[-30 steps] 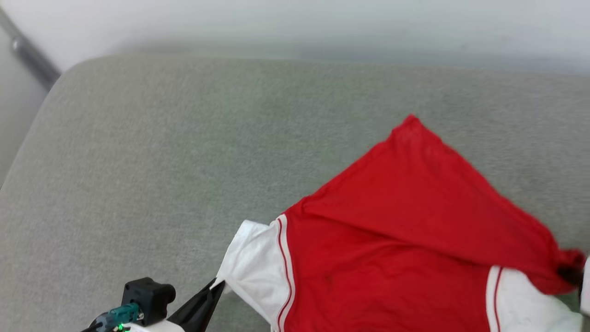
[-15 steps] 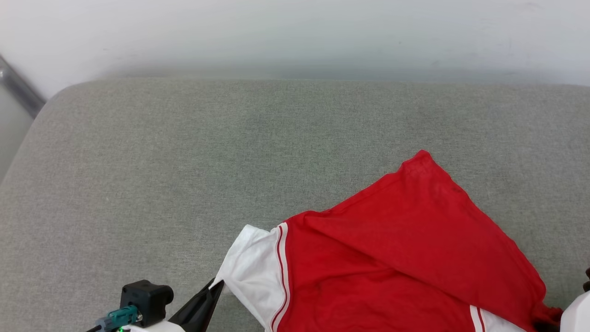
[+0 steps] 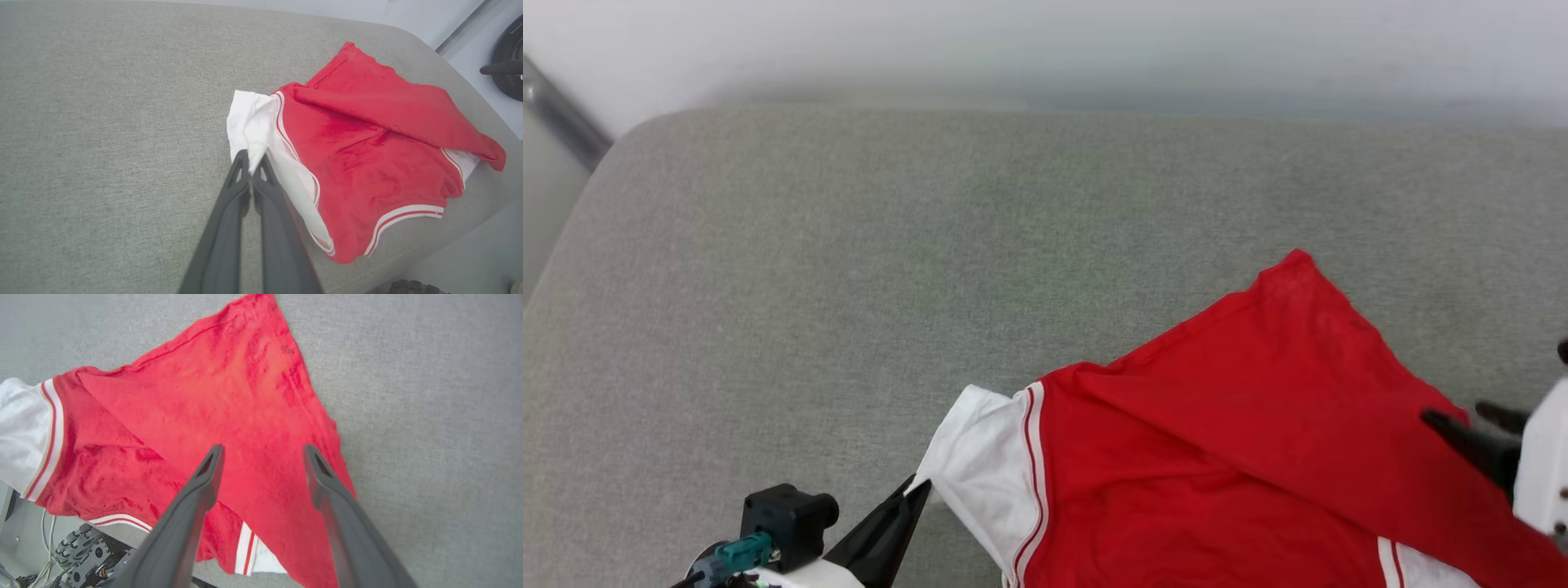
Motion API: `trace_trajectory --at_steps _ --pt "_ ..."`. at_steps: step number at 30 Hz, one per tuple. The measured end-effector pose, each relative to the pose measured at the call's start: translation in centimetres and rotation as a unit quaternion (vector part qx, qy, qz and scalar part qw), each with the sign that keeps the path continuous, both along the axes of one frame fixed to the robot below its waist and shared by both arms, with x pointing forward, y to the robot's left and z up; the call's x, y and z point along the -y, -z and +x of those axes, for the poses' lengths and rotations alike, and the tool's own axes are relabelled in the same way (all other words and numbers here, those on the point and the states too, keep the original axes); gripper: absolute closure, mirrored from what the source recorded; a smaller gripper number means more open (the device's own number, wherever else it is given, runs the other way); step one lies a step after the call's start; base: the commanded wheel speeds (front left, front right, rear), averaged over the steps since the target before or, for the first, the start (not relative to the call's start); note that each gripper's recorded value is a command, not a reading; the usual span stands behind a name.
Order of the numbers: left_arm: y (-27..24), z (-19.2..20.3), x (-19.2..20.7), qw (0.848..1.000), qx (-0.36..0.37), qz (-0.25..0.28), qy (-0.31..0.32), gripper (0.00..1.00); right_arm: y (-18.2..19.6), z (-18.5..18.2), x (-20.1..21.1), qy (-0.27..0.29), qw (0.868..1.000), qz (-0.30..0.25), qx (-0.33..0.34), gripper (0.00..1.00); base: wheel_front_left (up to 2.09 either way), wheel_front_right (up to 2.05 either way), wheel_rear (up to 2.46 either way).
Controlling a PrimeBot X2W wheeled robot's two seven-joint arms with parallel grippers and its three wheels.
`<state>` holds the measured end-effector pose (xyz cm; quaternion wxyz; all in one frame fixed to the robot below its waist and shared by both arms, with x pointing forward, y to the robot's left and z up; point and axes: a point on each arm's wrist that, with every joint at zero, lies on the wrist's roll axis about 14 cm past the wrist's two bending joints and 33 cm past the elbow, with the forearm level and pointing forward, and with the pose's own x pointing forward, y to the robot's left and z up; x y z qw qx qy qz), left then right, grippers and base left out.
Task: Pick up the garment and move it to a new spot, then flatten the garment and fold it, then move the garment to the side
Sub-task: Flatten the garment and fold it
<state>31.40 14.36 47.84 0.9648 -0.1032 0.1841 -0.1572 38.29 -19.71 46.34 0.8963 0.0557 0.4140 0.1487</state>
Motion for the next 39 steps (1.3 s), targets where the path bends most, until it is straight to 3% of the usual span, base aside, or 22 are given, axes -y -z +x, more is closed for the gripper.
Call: trace_trajectory --at_steps 8,16,25,34,35,36,37,39 --pt "0.6 1.2 -0.4 1.000 -0.008 0.007 -0.004 1.00 -1.3 7.1 -5.3 -0.075 0.996 -0.024 0.030 0.00 0.00 0.00 0.00" --pt "1.6 2.0 -1.2 0.999 -0.024 0.007 -0.024 1.00 2.7 13.0 -8.0 -0.094 0.994 -0.058 -0.011 0.00 0.00 0.00 0.00" --pt "3.4 1.9 -2.5 0.997 -0.052 0.013 -0.049 1.00 8.7 15.5 -8.6 -0.102 0.987 -0.095 -0.075 0.00 0.00 0.00 0.00" --pt "4.4 1.9 -3.2 0.996 -0.066 0.017 -0.062 1.00 10.9 15.9 -9.7 -0.132 0.982 -0.107 -0.088 0.00 0.00 0.00 0.00" --pt "4.5 1.9 -3.2 0.996 -0.067 0.017 -0.063 1.00 10.9 15.9 -9.8 -0.135 0.981 -0.108 -0.087 0.24 0.00 0.00 0.00" --pt "4.5 1.9 -3.2 0.996 -0.067 0.018 -0.063 1.00 10.9 15.9 -9.8 -0.136 0.981 -0.108 -0.085 0.91 0.00 0.00 0.00" --pt "4.5 1.9 -3.2 0.996 -0.066 0.018 -0.063 1.00 10.9 15.9 -9.9 -0.138 0.981 -0.108 -0.082 1.00 0.00 0.00 0.00" --pt "4.4 2.0 -3.2 0.996 -0.063 0.017 -0.063 1.00 10.7 15.8 -10.3 -0.141 0.982 -0.101 -0.075 1.00 0.00 0.00 0.00"
